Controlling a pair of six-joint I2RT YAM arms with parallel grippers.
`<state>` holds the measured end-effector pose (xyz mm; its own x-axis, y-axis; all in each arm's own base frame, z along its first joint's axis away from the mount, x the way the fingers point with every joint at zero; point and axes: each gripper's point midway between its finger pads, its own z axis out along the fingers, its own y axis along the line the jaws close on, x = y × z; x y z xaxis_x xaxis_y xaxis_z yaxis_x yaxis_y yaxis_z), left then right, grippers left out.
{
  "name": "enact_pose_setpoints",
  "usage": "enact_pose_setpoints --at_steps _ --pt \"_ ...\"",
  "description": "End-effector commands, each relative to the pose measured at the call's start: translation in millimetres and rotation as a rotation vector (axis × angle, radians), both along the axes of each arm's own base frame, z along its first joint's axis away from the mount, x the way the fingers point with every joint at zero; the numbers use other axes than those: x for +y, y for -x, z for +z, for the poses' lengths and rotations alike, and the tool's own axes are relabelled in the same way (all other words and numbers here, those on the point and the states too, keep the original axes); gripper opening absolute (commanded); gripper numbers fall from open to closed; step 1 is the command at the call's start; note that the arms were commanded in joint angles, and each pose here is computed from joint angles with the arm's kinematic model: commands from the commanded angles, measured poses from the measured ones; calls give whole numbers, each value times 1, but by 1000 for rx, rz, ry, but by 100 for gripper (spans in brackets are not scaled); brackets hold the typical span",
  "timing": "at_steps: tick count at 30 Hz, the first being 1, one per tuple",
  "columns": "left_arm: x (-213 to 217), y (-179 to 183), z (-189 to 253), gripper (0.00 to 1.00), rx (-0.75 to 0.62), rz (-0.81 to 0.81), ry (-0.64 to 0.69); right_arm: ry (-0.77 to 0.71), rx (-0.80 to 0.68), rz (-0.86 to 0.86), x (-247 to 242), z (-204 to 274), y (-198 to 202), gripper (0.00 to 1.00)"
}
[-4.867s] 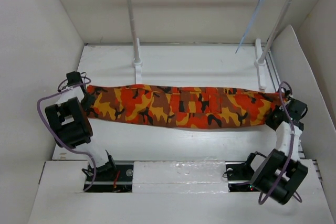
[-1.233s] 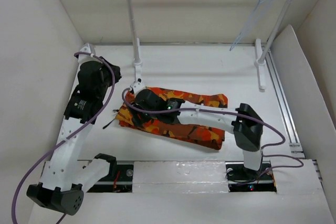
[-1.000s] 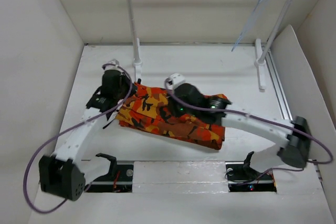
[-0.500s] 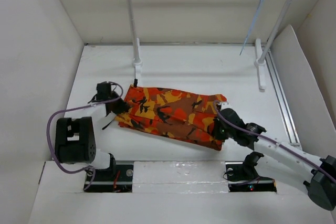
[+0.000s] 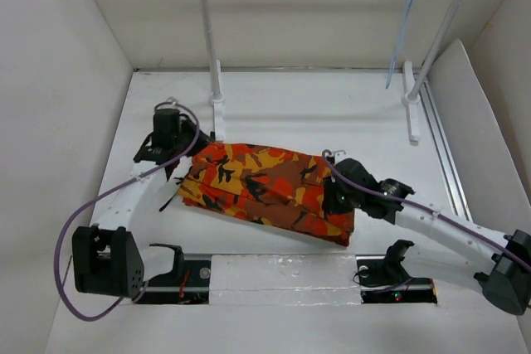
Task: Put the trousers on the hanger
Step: Fold the trousers at the center of the board.
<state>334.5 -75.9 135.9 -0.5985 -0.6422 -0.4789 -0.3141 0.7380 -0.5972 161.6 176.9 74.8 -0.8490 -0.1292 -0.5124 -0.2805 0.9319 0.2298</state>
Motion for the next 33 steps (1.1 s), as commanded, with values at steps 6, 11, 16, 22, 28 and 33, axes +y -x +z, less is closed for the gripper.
enact_pose_setpoints --at_steps 6,11,16,22,28,33 --pt "-184 65 17 12 -3 -563 -14 -107 4 166 35 4 20 1" --pt "-238 133 -47 11 192 -762 56 -141 60 134 28 -28 42 0" --pt "-199 127 -102 8 294 -668 -30 -149 80 107 13 -60 57 0" --pt "-135 119 -109 6 294 -481 -131 -161 -110 138 25 19 9 35" --pt "-97 112 -102 6 265 -353 -106 -205 -182 145 25 52 -44 36" --pt "-97 88 -64 8 150 -349 -74 -94 -248 10 -9 46 -105 5"
